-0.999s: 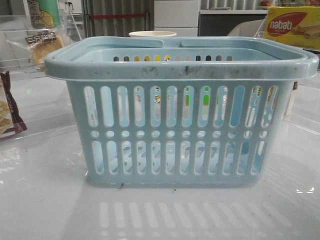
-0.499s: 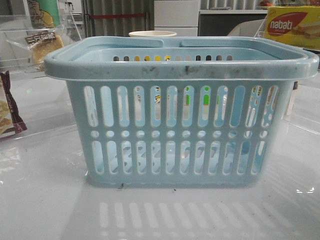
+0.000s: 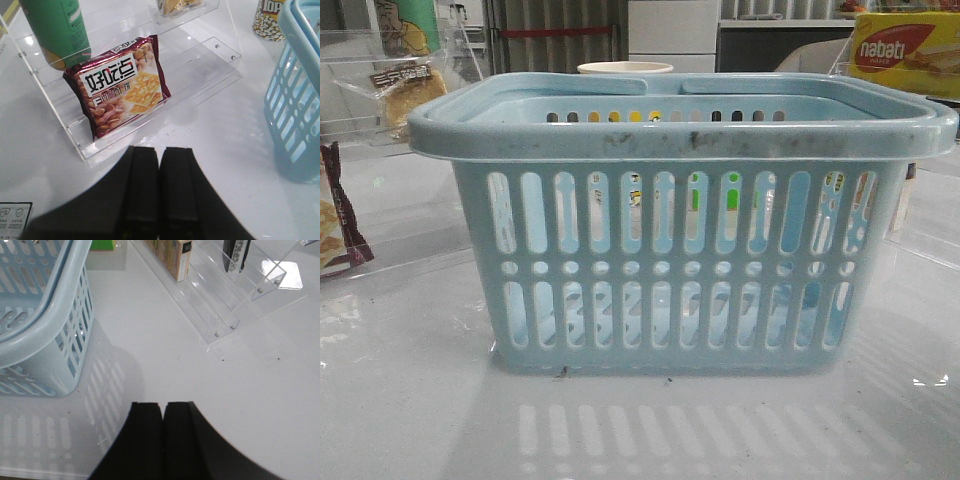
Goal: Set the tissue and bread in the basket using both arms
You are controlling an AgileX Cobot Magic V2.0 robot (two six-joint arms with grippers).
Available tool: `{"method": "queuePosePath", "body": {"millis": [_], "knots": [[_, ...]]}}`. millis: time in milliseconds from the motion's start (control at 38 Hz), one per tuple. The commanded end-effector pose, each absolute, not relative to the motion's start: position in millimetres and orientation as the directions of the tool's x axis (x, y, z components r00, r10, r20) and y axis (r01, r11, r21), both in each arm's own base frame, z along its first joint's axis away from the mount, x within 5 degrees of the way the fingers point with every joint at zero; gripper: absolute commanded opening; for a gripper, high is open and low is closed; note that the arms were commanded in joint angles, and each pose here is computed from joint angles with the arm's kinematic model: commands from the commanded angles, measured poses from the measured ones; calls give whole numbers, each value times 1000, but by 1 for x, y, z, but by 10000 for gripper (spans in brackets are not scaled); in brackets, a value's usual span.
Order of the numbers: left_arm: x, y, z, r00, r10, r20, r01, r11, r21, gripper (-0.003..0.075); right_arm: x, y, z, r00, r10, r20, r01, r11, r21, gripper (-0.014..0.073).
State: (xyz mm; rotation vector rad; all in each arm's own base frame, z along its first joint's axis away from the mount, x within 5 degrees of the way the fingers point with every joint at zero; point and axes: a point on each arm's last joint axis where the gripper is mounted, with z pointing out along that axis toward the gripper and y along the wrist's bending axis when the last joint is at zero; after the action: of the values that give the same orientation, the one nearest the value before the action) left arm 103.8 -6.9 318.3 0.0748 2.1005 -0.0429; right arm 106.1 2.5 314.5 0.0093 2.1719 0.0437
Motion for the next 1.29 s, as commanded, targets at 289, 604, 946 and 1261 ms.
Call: {"method": "queuePosePath", "body": {"millis": [289,604,946,1261], "knots": [[108,-8,332,-430,25,-903,71,997,-6,449,111,1,327,-497,6,-868,-4,1000,9,567],[108,-8,332,-426,25,-905,71,997,-6,485,117,-1,328,-486,-13,-874,0,1000,-15,560],[108,-8,332,-426,25,-905,71,997,-6,448,169,-12,353,-536,-26,-844,89,992,-87,560],[108,-8,332,-426,25,-905,71,997,-6,398,249,-31,374,-608,35,-793,162,983,-81,560]]}}
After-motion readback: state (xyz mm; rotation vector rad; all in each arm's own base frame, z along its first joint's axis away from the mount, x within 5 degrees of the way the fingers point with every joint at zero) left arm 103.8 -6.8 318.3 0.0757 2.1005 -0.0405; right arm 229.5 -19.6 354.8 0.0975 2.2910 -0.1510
